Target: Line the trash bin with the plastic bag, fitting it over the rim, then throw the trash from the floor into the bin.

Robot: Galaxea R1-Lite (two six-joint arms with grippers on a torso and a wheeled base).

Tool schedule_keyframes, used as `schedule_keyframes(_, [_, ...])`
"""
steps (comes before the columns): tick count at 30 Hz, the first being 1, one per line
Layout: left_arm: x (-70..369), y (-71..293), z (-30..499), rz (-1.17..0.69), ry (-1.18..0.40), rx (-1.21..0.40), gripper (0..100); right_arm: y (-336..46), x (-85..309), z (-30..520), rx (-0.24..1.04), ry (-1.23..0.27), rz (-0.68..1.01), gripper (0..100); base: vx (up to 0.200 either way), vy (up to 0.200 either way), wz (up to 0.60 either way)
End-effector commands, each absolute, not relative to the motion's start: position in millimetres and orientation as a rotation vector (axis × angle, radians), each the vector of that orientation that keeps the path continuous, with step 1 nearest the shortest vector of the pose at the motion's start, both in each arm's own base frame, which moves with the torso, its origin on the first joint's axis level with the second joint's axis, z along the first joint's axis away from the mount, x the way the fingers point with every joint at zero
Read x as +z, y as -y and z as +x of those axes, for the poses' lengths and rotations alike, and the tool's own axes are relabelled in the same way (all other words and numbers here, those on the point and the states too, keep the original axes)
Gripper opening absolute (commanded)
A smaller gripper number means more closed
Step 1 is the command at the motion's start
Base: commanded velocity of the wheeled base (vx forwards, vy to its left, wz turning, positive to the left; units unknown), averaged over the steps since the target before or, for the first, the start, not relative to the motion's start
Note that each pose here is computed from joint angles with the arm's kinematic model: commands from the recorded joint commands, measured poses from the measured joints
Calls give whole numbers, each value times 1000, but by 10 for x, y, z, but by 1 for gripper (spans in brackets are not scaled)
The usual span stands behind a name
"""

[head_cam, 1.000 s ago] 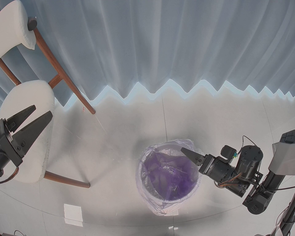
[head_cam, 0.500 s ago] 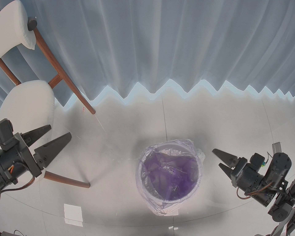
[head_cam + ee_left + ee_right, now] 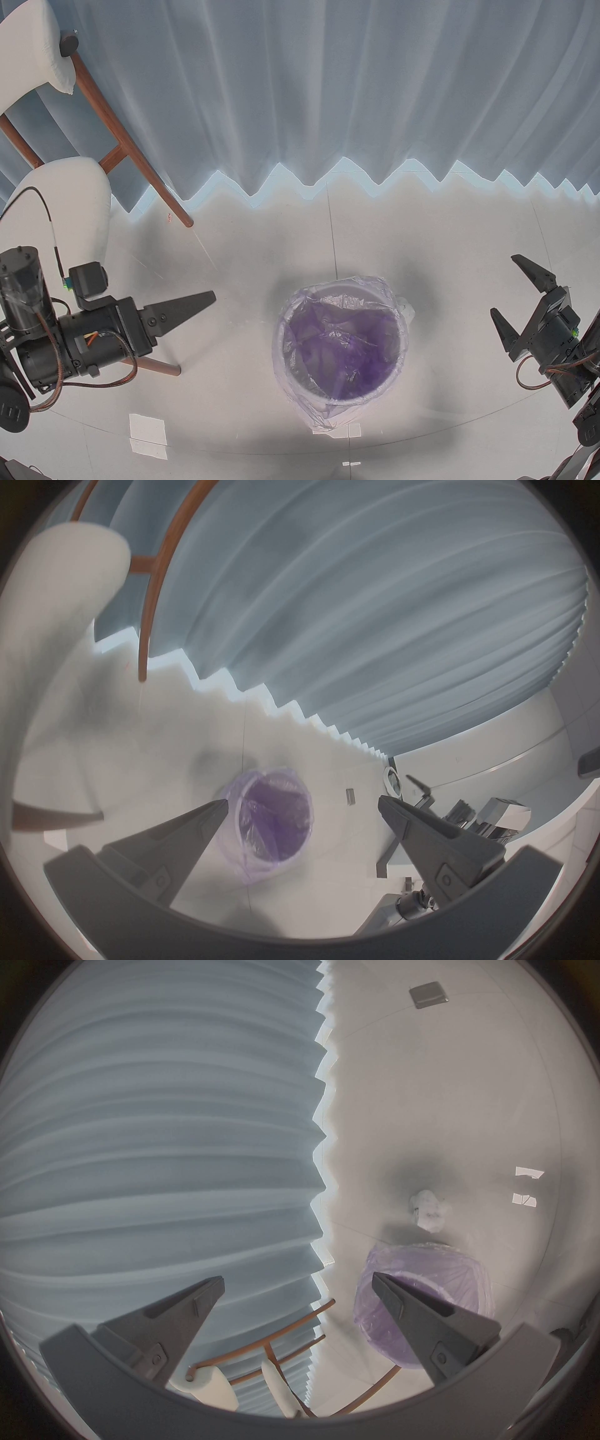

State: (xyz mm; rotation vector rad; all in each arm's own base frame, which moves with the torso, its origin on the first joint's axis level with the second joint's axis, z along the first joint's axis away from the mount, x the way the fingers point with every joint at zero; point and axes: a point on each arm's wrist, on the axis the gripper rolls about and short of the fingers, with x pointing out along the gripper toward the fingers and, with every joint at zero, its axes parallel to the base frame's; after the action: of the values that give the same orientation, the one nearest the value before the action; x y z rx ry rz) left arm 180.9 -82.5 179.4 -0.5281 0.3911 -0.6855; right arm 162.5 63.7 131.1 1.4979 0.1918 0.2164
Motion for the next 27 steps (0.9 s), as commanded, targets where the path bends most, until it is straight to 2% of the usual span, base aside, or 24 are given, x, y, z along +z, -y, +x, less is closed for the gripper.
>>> schedule_keyframes(1, [1541,864,1978,-530,-504,-648,100,-554,1296,1610,191,-183,1518,100,-200,-200,0])
schedule_keyframes(11, [1480,824,2015,-535,-529,-610,100,-581,1185,1710,150,-217,1511,100,-200,-200,0])
schedule_keyframes(19, [1228,674,2216,-545,-600,-491,100,-578,1150,1736,131,-227,1508,100,0,0,0])
schedule_keyframes(27, [687,576,2478,-461,-729,-406,100,-563,1118,1763,109,-231,1507,100,0,0,0])
